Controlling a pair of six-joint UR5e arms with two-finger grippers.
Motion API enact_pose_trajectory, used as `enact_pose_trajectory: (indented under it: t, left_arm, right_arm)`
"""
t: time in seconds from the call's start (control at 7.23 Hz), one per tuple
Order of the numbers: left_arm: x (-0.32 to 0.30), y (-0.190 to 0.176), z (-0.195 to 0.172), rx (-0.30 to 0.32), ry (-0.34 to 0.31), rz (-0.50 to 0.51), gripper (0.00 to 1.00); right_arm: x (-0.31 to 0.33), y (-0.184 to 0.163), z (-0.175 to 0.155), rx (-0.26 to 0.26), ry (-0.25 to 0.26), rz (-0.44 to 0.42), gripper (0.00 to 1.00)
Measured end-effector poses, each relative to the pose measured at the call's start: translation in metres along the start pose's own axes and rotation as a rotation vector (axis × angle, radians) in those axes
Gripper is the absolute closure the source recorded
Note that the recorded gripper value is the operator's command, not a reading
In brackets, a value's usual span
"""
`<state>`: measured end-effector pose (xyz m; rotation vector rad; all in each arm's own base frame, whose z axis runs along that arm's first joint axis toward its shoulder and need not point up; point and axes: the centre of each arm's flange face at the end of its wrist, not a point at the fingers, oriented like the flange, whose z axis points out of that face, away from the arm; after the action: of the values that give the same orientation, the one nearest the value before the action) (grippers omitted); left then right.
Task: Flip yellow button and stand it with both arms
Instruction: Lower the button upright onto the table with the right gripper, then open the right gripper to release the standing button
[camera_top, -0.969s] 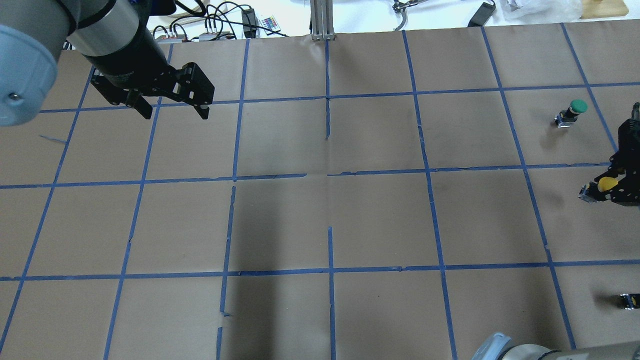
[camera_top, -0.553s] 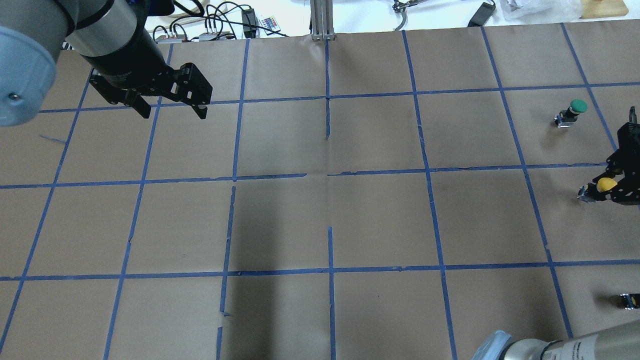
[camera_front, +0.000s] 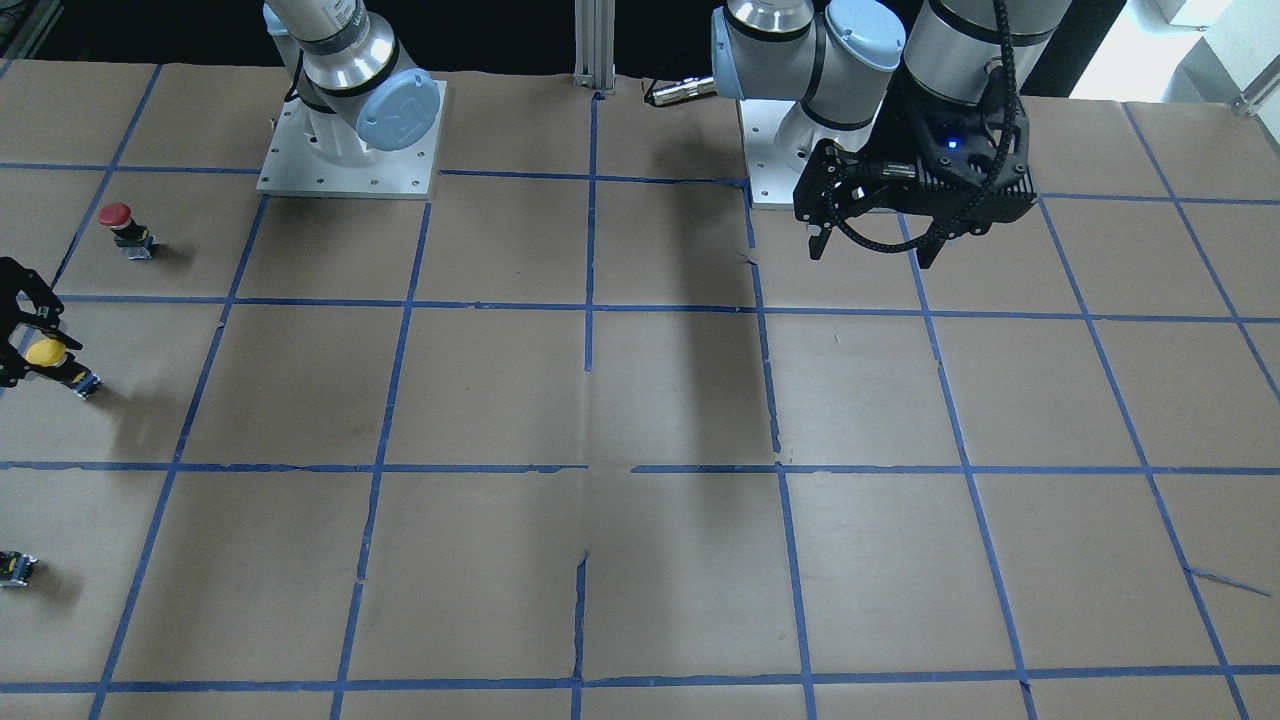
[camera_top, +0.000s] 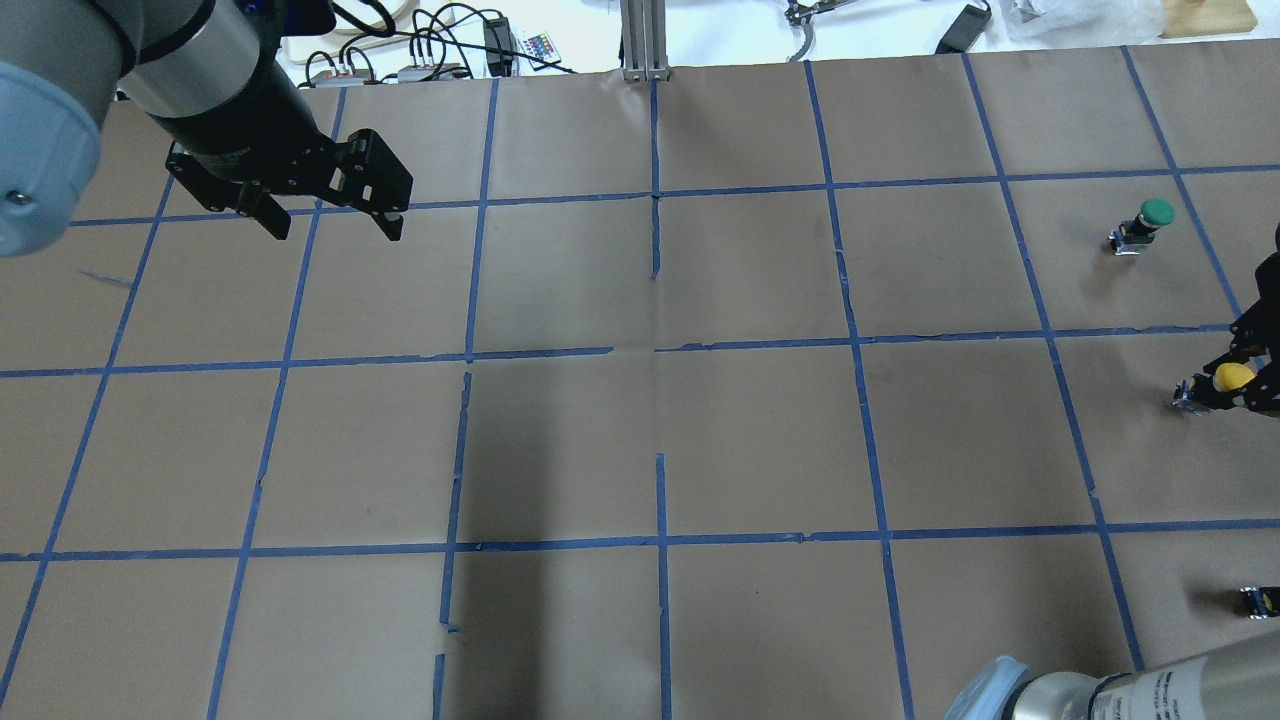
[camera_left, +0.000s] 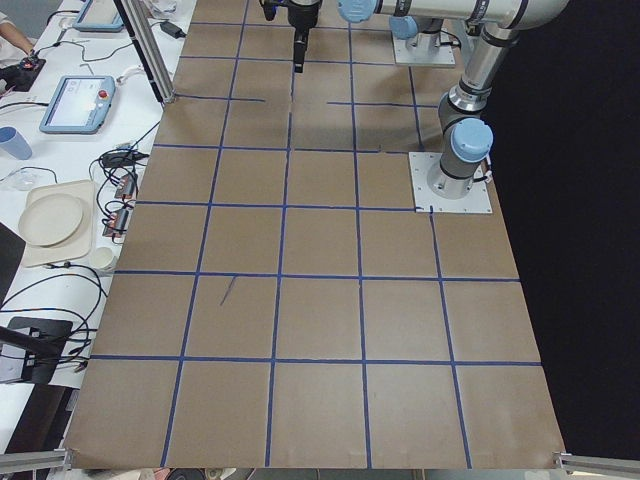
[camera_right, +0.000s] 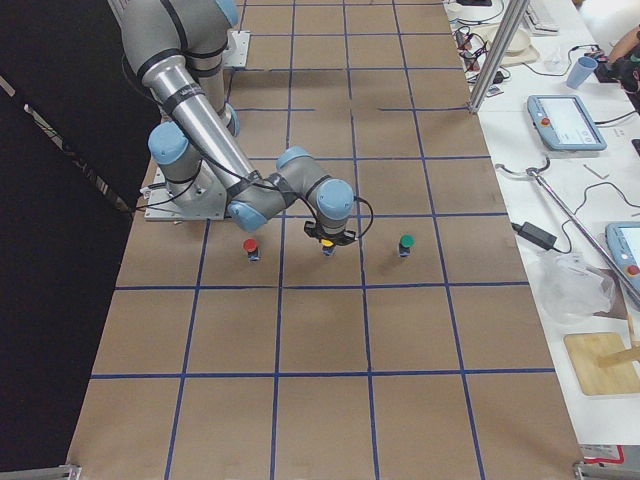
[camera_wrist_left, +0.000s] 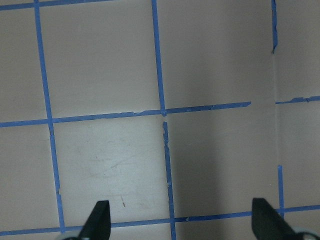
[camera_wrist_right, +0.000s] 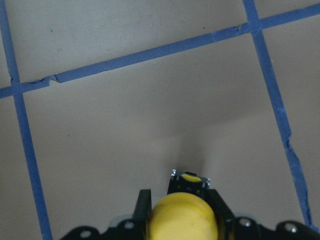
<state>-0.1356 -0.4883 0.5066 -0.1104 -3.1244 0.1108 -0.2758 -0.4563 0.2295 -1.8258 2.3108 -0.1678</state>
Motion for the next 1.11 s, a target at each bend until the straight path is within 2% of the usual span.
enact_pose_trajectory:
  t: [0.14,0.42,0.55,0.83,1.11]
  left_arm:
    - [0.0004,0.0002,0.0000,0.000,0.000,0.001,0.01]
    - [0.0003,0.0004,0.0001,0.000,-0.001,0.002,0.01]
    - [0.0004,0.0003,-0.0001,0.001,-0.001,0.002,0.01]
    - [0.0006,0.0004,-0.0001,0.000,0.000,0.001,0.01]
    - [0.0008,0.0003,-0.0002,0.001,0.001,0.000,0.01]
  right_arm:
    - [-0.0014,-0.0004,0.0021,0.010,-0.015,0.001,0.75]
    - [-0.0023,-0.0006,0.0036,0.017,-0.025,0.001,0.37]
    - [-0.0021,-0.0005,0.0037,0.017,-0.026,0.001,0.33]
    - [-0.0026,-0.0007,0.0046,0.021,-0.030,0.003,0.17]
    - [-0.0037,-0.0018,0.0047,0.026,-0.033,0.010,0.13]
